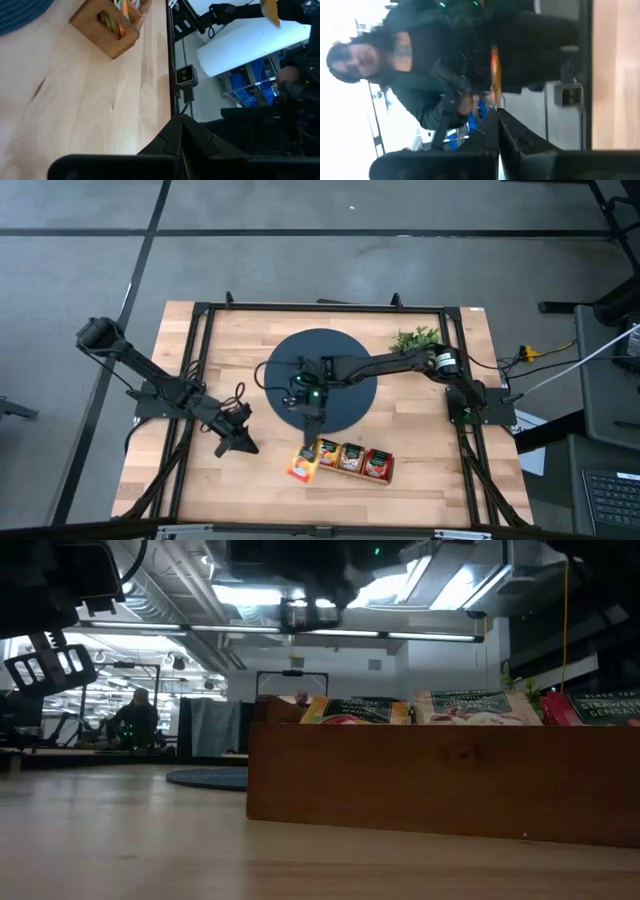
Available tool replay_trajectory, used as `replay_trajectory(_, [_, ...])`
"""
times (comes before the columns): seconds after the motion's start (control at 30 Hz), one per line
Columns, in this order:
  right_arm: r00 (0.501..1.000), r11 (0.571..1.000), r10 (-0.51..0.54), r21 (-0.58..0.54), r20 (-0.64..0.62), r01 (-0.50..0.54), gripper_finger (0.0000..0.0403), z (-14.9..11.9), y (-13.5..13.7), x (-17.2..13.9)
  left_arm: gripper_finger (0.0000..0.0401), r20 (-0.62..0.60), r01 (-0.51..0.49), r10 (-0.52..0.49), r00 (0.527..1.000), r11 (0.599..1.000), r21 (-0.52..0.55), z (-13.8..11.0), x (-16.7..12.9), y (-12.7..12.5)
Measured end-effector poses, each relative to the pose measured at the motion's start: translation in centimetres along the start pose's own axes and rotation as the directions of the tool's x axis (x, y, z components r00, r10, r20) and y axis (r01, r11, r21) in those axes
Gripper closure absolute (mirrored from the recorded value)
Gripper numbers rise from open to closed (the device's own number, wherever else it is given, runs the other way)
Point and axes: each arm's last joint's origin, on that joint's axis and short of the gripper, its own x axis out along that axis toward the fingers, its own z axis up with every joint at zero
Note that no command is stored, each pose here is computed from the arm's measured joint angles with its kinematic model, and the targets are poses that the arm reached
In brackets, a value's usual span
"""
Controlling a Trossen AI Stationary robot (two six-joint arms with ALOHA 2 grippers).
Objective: Pick & Place Tea
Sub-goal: Put the yellow tea bag into the left section of the wooden organizer
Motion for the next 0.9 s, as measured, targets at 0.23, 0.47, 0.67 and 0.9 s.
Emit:
replay_trajectory(0.23, [0.958,0.954,-0.288,0.084,-0.004,0.287,0.0403,-4.1,-1.1,-0.6,0.0398,0.03,-0.019,0.019,0.999,1.0,0.01,-0.4,0.0,-0.2])
replay_trajectory(0.47, [0.877,0.875,-0.48,0.081,0.008,0.478,0.0403,-4.9,-1.8,-0.9,0.0398,0.037,-0.024,0.024,0.999,1.0,0.011,-0.4,0.0,-0.3])
replay_trajectory(0.67, [0.829,0.827,-0.559,0.084,0.011,0.556,0.0403,-5.2,-2.1,-1.1,0.0398,0.053,-0.034,0.033,0.998,0.999,0.008,-0.4,0.0,-0.3])
replay_trajectory(0.9, [0.782,0.78,-0.623,0.085,0.01,0.62,0.0403,-5.4,-2.4,-1.3,0.0398,0.06,-0.039,0.038,0.997,0.999,0.008,-0.4,0.0,-0.2])
